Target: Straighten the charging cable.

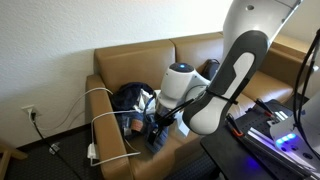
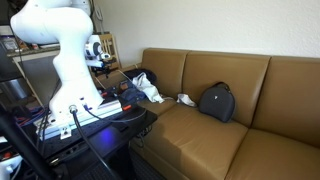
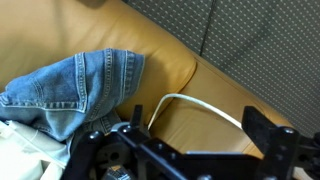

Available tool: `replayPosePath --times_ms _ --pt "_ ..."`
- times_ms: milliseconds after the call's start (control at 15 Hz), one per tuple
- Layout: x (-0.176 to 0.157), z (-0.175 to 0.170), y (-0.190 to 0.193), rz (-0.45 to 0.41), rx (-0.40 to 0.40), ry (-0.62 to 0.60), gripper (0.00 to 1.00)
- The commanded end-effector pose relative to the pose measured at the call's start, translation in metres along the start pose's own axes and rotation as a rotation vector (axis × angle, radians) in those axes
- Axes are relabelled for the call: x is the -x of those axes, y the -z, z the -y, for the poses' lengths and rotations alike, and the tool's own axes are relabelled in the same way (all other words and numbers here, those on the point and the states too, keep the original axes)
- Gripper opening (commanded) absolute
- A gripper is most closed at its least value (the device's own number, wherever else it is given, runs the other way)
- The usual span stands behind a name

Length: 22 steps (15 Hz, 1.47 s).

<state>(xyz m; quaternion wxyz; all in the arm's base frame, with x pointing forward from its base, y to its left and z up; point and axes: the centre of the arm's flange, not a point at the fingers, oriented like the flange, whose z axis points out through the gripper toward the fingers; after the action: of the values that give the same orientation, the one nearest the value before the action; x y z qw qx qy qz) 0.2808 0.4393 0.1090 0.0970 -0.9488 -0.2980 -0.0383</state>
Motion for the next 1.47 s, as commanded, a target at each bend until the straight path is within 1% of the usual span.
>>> replayPosePath --times_ms 0,67,133,267,400,600,733,933,1067,1133,1267,1333,1400 --pt "-0.003 0.002 -0.004 -0.002 -0.001 0.001 1.00" --pt "-0.005 0.002 -0.006 -0.003 -0.001 -0.001 1.00" --pt "-0.003 -0.002 -0.014 0.004 0.025 0.011 1.00" --pt "-0.005 0.002 -0.029 -0.038 0.020 0.034 1.00" --pt "-0.010 0.015 -0.045 -0.111 0.018 0.054 1.00" --pt "-0.013 0.038 -0.062 -0.206 0.016 0.124 1.00" --pt "-0.016 0.051 -0.074 -0.222 0.015 0.184 1.00" --pt "-0.018 0.061 -0.099 -0.216 0.034 0.244 1.00" --pt "-0.022 0.059 -0.112 -0.226 0.076 0.244 1.00" --pt "-0.012 0.058 -0.094 -0.210 0.042 0.227 1.00" --pt "-0.012 0.057 -0.101 -0.209 0.048 0.229 1.00" --pt "-0.010 0.059 -0.099 -0.214 0.053 0.249 1.00" --pt "-0.009 0.060 -0.105 -0.228 0.080 0.273 1.00"
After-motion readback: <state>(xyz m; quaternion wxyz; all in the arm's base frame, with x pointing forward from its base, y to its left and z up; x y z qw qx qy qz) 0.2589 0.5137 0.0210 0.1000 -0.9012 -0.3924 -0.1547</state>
